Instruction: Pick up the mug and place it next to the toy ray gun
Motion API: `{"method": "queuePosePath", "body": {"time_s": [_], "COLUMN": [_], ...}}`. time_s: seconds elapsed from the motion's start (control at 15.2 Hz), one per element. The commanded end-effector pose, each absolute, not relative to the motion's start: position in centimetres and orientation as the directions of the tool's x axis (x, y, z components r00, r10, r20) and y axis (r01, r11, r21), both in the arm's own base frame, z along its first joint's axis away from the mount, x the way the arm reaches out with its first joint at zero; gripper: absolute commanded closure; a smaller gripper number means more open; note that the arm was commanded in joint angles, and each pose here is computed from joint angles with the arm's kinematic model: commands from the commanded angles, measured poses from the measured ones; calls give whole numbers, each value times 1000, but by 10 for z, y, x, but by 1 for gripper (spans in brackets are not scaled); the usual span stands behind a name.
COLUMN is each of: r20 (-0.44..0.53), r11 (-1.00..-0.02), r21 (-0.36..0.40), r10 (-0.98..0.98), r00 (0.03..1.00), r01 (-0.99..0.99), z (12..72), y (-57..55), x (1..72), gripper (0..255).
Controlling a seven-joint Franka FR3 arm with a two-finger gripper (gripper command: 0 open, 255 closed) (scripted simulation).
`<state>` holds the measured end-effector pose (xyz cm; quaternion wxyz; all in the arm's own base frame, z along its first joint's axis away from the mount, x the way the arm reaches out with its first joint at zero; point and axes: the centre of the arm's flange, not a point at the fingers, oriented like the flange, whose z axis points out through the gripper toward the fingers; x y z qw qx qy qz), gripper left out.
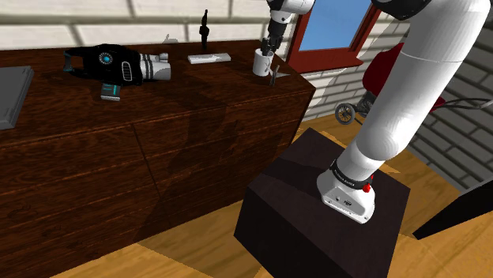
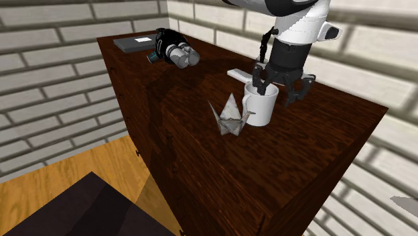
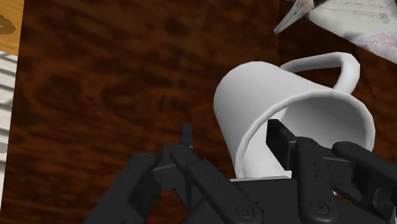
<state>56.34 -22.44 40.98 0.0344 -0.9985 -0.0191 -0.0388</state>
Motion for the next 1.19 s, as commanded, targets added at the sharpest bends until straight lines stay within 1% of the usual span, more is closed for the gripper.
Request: {"method": "queuePosePath", "body": {"time_s": [0.0, 0.53, 1.12], "r20": [79, 79, 79], "r11": [-997, -997, -997], "r21": [-67, -67, -67], "r10": [36, 36, 36], "r00": [996, 996, 996], "r01": [41, 41, 41], "z": [410, 410, 457], "y": [-224, -224, -224], "x": [563, 563, 563], "gripper": [255, 255, 255]}}
